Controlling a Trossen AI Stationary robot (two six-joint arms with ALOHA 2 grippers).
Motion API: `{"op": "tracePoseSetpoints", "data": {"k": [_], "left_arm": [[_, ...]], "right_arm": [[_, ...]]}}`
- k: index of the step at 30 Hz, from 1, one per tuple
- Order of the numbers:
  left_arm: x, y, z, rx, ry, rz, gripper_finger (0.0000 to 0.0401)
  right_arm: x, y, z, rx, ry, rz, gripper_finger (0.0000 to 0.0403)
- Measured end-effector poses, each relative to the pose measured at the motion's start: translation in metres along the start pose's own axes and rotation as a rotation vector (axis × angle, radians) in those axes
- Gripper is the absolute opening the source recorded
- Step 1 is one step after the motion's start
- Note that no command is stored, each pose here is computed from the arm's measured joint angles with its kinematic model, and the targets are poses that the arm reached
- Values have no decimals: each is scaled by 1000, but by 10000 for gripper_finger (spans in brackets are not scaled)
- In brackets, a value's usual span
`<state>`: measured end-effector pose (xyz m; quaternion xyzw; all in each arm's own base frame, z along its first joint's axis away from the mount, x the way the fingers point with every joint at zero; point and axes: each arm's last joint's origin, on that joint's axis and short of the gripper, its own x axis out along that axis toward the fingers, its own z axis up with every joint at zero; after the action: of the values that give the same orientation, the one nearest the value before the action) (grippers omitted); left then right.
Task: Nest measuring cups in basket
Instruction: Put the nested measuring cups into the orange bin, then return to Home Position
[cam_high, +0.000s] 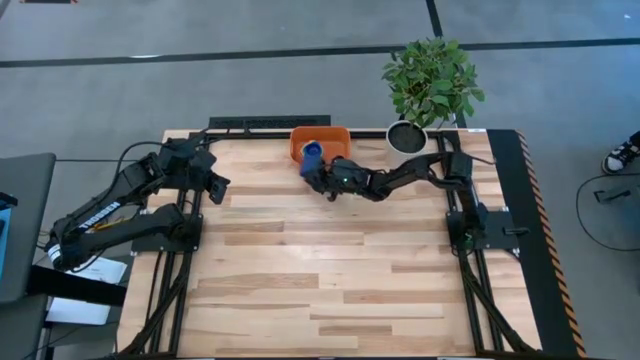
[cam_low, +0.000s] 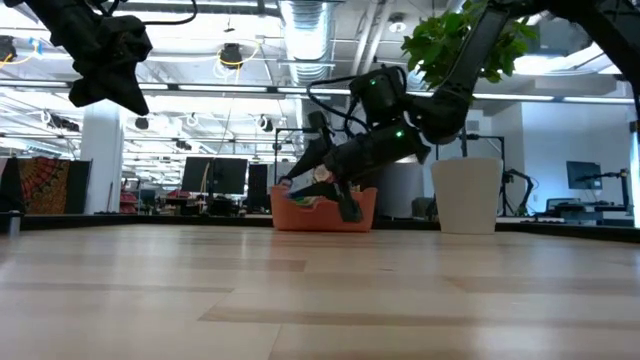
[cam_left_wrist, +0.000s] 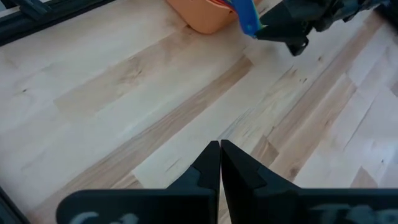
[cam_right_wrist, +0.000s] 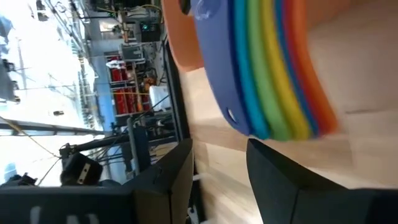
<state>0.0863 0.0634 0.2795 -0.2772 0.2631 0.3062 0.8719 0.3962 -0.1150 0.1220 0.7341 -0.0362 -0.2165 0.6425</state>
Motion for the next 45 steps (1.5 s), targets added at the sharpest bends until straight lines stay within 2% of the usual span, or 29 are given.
{"op": "tracePoseSetpoints", "data": {"k": [9,13,15,17,21,28,31,35,40,43,45], "left_arm": [[0,0,1,-2,-8,-2,0],[0,-1,3,1,-32,-1,0],[0,-2,6,2,-60,-11,0],[-1,-4,10,12,-106,-41,0],[-4,-12,25,54,-248,-171,0],[-6,-27,52,106,-430,-431,0],[-12,-31,59,91,-507,-490,0],[-19,-32,61,43,-575,-484,0],[-31,-30,57,31,-639,-441,0],[-27,-27,53,54,-600,-360,0],[-22,-24,49,81,-556,-304,0]], "right_arm": [[-33,19,1,-107,-62,-89,166],[-51,33,0,-210,-58,-119,161],[-60,43,-5,-309,-37,-104,158],[-70,58,-13,-435,1,-66,154],[-93,86,-37,-656,73,66,134],[-143,124,-80,-847,114,269,73],[-168,137,-97,-927,96,347,49],[-204,150,-106,-1092,79,385,19],[-242,159,-107,-1432,63,435,8],[-256,157,-105,-1645,54,401,22],[-263,155,-100,-1711,43,331,29]]}}
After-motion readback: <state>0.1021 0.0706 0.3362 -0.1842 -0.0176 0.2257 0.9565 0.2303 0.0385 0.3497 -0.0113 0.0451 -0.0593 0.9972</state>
